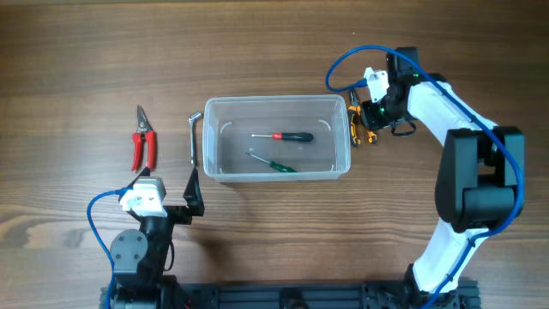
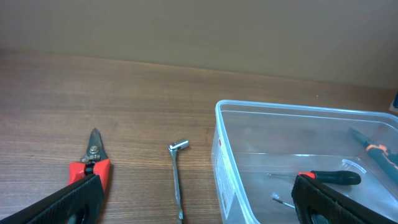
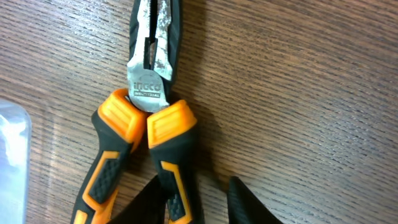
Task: Pack container
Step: 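Lower the right gripper and close it on the pliers handles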
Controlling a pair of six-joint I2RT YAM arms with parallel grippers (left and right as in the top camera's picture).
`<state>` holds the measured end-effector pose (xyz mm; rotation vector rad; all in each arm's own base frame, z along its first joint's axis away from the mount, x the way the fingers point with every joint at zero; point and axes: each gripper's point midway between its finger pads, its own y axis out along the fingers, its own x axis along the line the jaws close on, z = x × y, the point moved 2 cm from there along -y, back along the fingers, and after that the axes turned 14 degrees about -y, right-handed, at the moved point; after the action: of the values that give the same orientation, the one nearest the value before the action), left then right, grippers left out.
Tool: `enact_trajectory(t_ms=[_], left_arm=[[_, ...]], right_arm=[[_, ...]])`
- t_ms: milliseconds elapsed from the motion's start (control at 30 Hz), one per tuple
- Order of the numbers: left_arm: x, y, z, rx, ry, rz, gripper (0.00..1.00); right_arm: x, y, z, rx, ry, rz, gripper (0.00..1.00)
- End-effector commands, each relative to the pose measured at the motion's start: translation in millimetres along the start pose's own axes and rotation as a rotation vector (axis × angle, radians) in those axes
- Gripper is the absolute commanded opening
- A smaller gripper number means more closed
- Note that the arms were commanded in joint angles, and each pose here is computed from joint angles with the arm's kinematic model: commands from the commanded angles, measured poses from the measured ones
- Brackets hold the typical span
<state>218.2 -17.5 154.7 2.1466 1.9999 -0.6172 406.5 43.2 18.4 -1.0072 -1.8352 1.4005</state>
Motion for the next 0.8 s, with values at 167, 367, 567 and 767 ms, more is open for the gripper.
enact_trajectory(t_ms=[167,367,567,767], left_arm=[[-0.2,0.3,1.3,0.0,0.019,0.009,1.0],[-0.2,0.3,1.3,0.0,0.019,0.009,1.0],[-0.2,0.3,1.3,0.0,0.019,0.009,1.0],[-0.2,0.3,1.3,0.0,0.019,0.009,1.0]], right_arm=[[8.7,8.9,9.1,0.033,0.003,-0.037,0.22],[9.4,8.5,9.8,0.037,0.032,-0.041,0.04],[9.1,6.2,8.7,0.037,0.037,-0.04,0.04],[5.2,-7.3,-3.0,-0.009,0.051,-0.017,0.04]])
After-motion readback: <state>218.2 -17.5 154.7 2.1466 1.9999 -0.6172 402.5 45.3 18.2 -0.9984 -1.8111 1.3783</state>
